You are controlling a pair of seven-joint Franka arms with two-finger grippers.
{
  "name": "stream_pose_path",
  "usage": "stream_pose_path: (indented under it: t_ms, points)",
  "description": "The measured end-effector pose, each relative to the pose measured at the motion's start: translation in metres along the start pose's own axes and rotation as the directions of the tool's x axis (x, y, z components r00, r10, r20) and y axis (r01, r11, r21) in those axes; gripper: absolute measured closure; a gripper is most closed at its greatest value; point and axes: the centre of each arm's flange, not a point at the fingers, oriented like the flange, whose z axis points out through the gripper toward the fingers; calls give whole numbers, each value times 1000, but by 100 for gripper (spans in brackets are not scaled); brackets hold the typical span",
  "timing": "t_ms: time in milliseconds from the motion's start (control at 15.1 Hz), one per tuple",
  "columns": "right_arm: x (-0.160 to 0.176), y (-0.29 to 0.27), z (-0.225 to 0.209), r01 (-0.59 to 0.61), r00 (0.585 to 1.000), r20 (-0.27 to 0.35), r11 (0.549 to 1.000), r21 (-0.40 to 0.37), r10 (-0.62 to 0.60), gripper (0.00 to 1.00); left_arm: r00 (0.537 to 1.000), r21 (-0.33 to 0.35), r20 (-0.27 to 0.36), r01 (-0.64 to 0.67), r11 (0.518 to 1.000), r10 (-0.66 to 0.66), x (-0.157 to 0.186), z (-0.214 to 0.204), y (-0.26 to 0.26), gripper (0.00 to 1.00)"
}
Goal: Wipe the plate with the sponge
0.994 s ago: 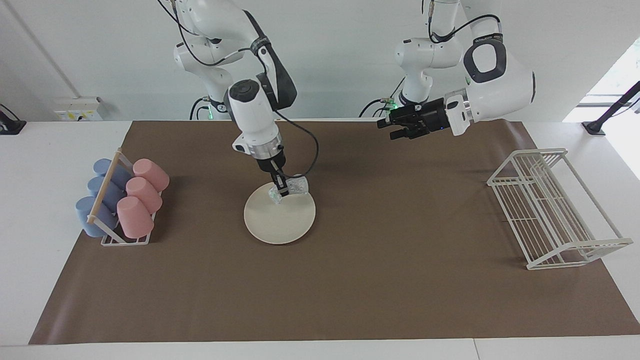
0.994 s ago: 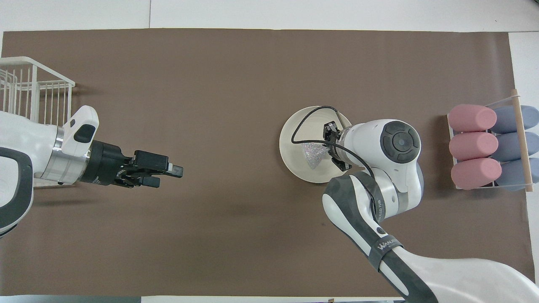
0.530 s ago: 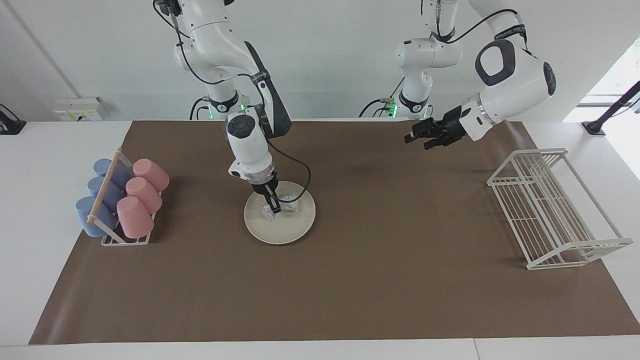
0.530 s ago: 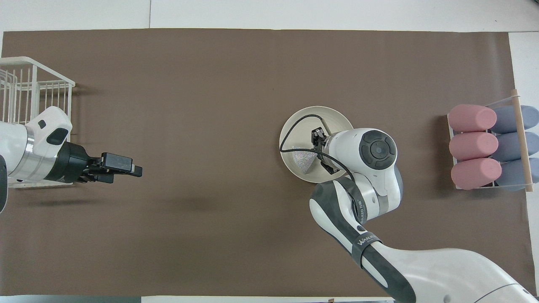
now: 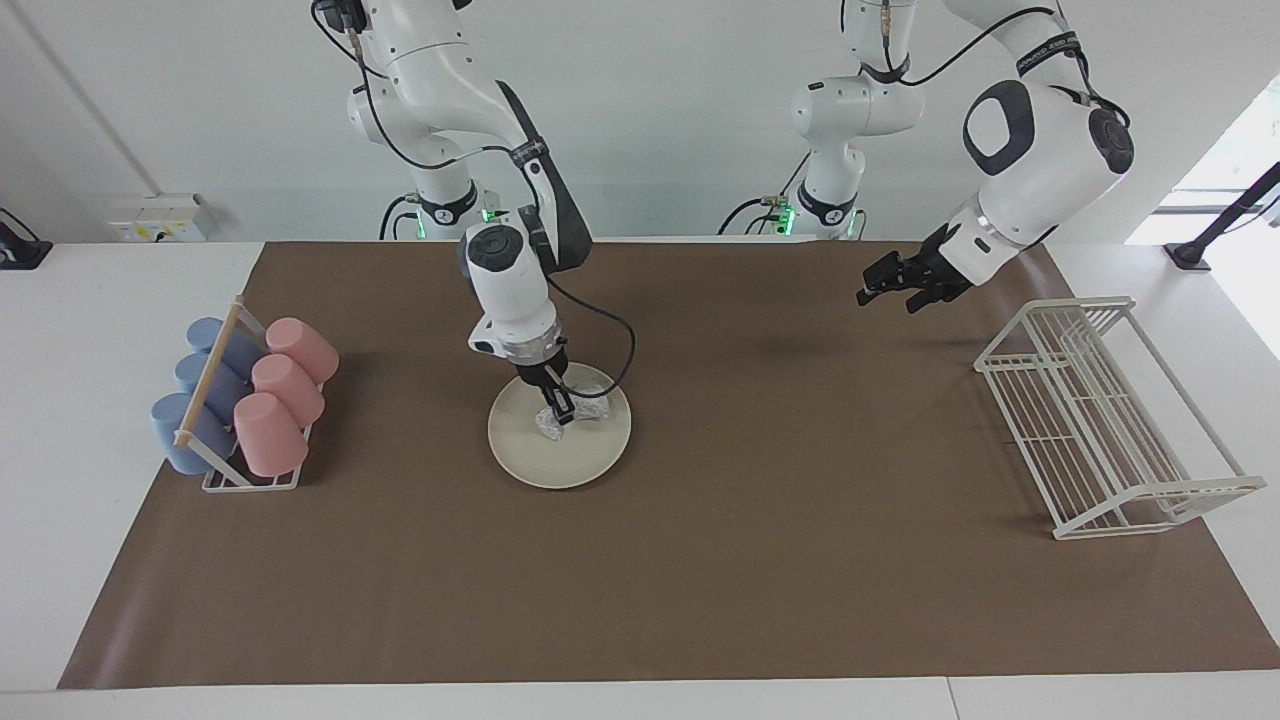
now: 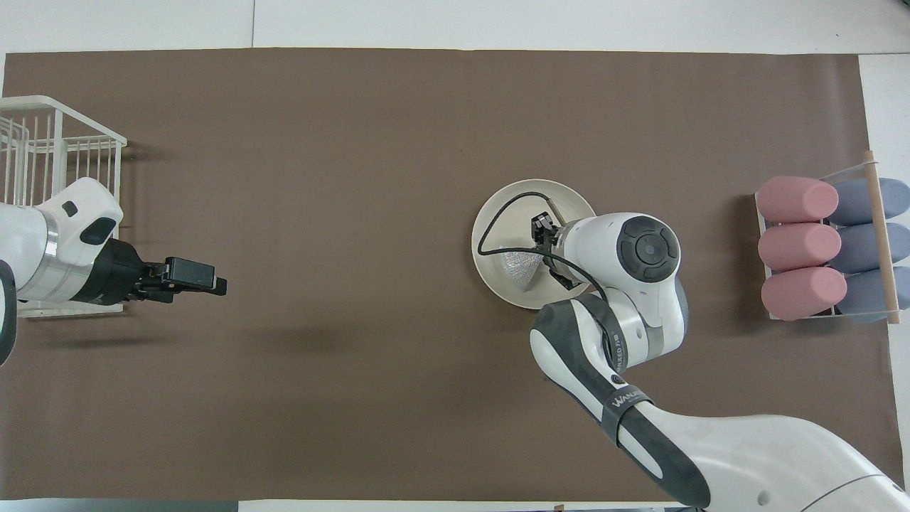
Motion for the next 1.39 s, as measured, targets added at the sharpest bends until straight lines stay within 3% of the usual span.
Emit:
stream_pose_path:
  t_ms: [199,398,597,1061,1260,1392]
  points:
    - [28,4,-2,23,1000,-8,1000,-3,-23,89,1000,1,-5,7,1000,-7,0,0,0,0]
    - [30,5,-2,26,1000,-8,1000,-3,-26,89,999,2,-8,38,999,-38,1,0,0,0]
    - [21,3,-1,21,1000,-5,1000,-4,-21,89,999,3,-8,45,999,-45,1,1,2,0]
    - [-45,-3,4,-34,999,15,999,-10,34,89,999,4,-15,46,999,-46,1,1,3,0]
    - [-40,-3,3,-21,1000,14,1000,-8,21,89,999,3,-16,49,999,-49,2,1,2,0]
    - [-18,-2,1,11,1000,7,1000,-5,-11,89,999,4,-19,48,999,-48,2,0,3,0]
